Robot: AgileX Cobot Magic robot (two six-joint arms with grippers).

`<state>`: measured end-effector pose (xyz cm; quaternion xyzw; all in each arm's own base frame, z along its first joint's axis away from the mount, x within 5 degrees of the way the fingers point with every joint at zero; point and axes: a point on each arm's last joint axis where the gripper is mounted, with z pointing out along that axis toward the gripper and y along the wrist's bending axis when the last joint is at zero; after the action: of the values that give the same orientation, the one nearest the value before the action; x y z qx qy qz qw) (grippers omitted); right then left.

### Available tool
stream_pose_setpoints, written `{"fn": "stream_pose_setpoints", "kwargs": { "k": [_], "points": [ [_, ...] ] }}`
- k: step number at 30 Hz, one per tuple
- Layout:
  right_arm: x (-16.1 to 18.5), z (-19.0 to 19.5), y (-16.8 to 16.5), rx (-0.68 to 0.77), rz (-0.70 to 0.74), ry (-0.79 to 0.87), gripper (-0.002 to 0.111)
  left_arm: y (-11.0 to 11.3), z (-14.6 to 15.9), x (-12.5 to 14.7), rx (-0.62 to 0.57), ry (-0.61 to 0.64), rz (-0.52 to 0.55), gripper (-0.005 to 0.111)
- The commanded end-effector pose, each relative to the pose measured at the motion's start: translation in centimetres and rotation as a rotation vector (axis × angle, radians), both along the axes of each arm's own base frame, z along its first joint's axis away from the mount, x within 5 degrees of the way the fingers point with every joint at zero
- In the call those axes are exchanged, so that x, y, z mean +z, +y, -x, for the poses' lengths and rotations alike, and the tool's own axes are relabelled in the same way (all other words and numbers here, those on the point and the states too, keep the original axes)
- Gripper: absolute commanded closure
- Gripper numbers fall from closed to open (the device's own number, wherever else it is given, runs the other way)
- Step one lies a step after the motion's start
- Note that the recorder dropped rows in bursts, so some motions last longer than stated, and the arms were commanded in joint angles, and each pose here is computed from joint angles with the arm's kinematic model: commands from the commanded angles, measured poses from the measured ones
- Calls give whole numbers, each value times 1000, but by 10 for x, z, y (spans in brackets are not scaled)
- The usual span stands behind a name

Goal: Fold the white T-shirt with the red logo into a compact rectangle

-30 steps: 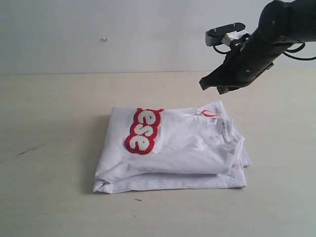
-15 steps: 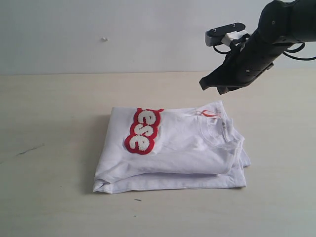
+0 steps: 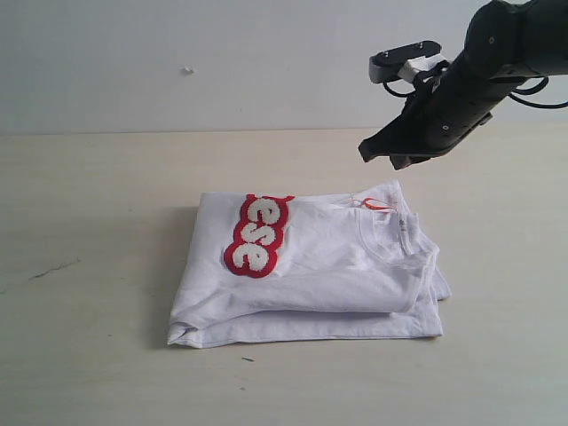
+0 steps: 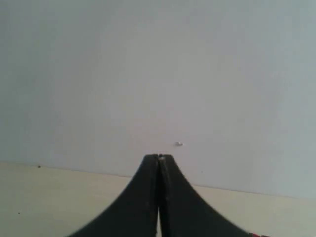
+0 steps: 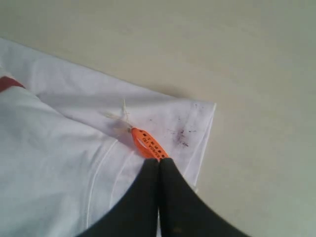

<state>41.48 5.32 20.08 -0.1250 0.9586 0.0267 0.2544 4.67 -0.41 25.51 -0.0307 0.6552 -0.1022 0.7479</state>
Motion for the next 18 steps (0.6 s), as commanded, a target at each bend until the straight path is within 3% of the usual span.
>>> {"fn": "stream_pose_setpoints", "kwargs": {
  "k": [1,10,18],
  "points": [
    [5,0,1,1,-2,-23,108,0,-3,-10,-2,-25,31,107],
    [5,-1,1,0,-2,-27,108,1,-9,-42,35,52,-18,107],
    [5,-1,1,-1,-3,-36,108,5,-10,-50,95,142,-24,107]
  ]
}}
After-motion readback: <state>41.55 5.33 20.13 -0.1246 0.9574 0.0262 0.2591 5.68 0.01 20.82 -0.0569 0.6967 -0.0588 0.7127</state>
